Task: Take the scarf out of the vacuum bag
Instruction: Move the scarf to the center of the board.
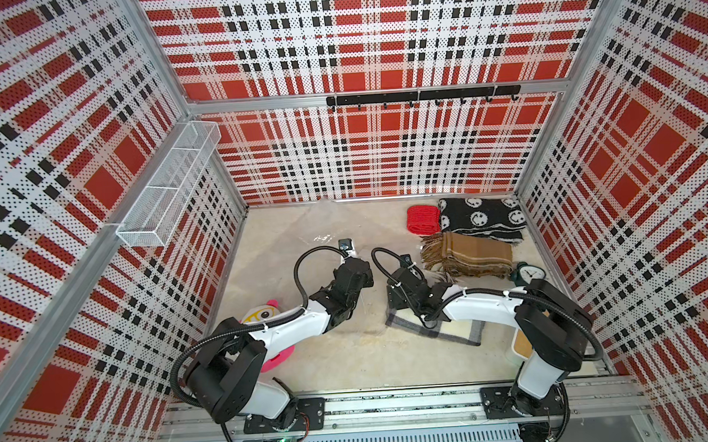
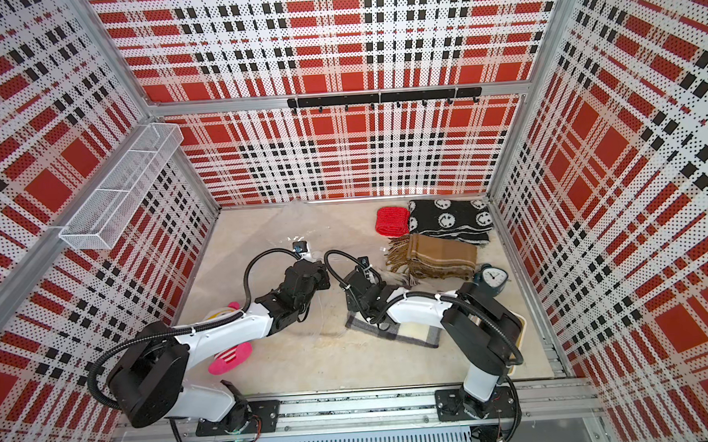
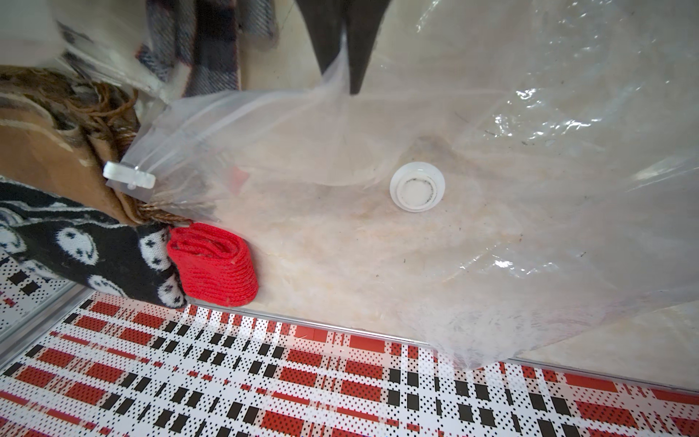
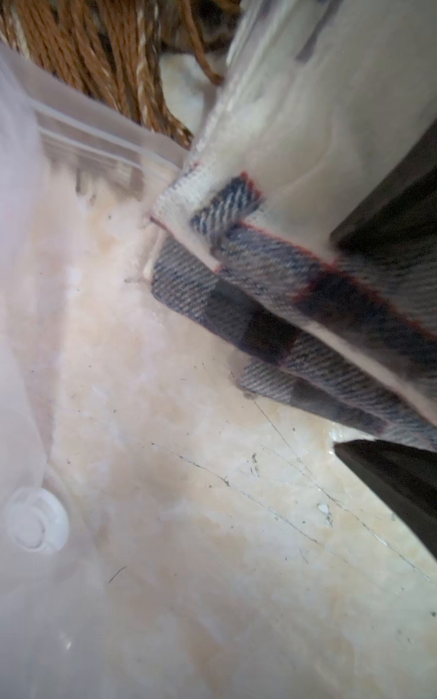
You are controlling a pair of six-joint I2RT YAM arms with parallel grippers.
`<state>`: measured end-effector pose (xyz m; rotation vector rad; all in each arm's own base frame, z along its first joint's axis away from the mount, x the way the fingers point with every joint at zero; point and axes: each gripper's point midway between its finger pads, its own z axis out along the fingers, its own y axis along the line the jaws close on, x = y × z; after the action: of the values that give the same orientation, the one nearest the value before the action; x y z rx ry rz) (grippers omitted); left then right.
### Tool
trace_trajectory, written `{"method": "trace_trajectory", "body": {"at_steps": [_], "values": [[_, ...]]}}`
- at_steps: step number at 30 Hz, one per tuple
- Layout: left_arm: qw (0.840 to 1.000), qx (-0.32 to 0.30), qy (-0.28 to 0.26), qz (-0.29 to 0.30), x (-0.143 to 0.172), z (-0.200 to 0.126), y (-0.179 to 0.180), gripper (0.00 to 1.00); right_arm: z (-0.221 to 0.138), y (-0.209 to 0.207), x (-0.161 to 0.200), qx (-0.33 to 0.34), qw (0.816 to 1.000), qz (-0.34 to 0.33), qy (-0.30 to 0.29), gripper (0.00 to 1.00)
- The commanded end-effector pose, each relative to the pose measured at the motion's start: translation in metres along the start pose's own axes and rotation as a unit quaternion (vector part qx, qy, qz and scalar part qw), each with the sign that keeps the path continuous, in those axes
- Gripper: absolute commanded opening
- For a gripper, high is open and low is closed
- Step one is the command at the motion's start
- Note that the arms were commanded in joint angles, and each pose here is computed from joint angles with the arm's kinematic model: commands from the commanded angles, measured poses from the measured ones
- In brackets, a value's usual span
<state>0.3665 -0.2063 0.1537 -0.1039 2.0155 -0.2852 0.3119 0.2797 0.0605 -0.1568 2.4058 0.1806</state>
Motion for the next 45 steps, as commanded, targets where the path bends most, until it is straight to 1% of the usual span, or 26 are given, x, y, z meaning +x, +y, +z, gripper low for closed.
{"method": "trace_trajectory", "body": {"at_steps": [1, 5, 12, 14, 15, 18, 20, 21, 23, 25, 33, 36, 40, 45], "values": [[1.0, 0.003, -0.014, -0.009, -0.011, -0.005, 0.001, 0.0, 0.006, -0.019, 0.025, 0.036, 0.999, -0.003, 0.02, 0.75], [1.0, 0.004, -0.015, -0.01, -0.012, -0.006, 0.001, 0.0, -0.002, -0.038, 0.031, 0.048, 0.999, -0.008, 0.013, 0.67], [1.0, 0.003, -0.015, -0.011, -0.011, -0.005, 0.001, 0.0, -0.016, -0.053, 0.029, 0.025, 0.999, -0.021, 0.002, 0.65], [1.0, 0.002, -0.014, -0.01, -0.011, -0.004, 0.002, 0.0, -0.02, -0.061, 0.031, 0.038, 0.999, -0.021, 0.003, 0.57], [1.0, 0.002, -0.014, -0.01, -0.011, -0.004, 0.001, 0.0, -0.021, -0.065, 0.033, 0.045, 0.999, -0.016, 0.002, 0.56], [1.0, 0.005, -0.014, -0.011, -0.012, -0.005, 0.001, 0.0, -0.022, -0.07, 0.039, 0.044, 0.999, -0.013, -0.001, 0.59], [1.0, 0.006, -0.015, -0.012, -0.013, -0.006, 0.0, 0.0, -0.022, -0.065, 0.036, 0.033, 0.999, -0.012, -0.004, 0.61], [1.0, 0.005, -0.015, -0.012, -0.012, -0.006, 0.001, 0.0, -0.023, -0.065, 0.034, 0.036, 0.999, -0.007, -0.005, 0.61], [1.0, 0.006, -0.016, -0.014, -0.013, -0.007, 0.001, 0.0, -0.025, -0.072, 0.028, 0.059, 0.998, 0.005, -0.01, 0.61], [1.0, 0.007, -0.017, -0.014, -0.014, -0.008, 0.001, 0.0, -0.025, -0.082, 0.031, 0.085, 0.996, 0.012, -0.001, 0.6], [1.0, 0.012, -0.021, -0.019, -0.017, -0.011, 0.0, 0.0, -0.03, -0.105, 0.036, 0.115, 0.993, 0.022, 0.007, 0.58], [0.999, 0.015, -0.021, -0.019, -0.018, -0.011, -0.002, 0.0, -0.035, -0.104, 0.038, 0.103, 0.994, 0.022, 0.008, 0.6], [1.0, 0.013, -0.021, -0.019, -0.018, -0.011, -0.001, 0.0, -0.038, -0.1, 0.03, 0.093, 0.995, 0.025, -0.003, 0.61], [0.999, 0.015, -0.027, -0.022, -0.023, -0.015, 0.0, 0.0, -0.029, -0.096, 0.025, 0.096, 0.995, 0.019, 0.011, 0.62]]}}
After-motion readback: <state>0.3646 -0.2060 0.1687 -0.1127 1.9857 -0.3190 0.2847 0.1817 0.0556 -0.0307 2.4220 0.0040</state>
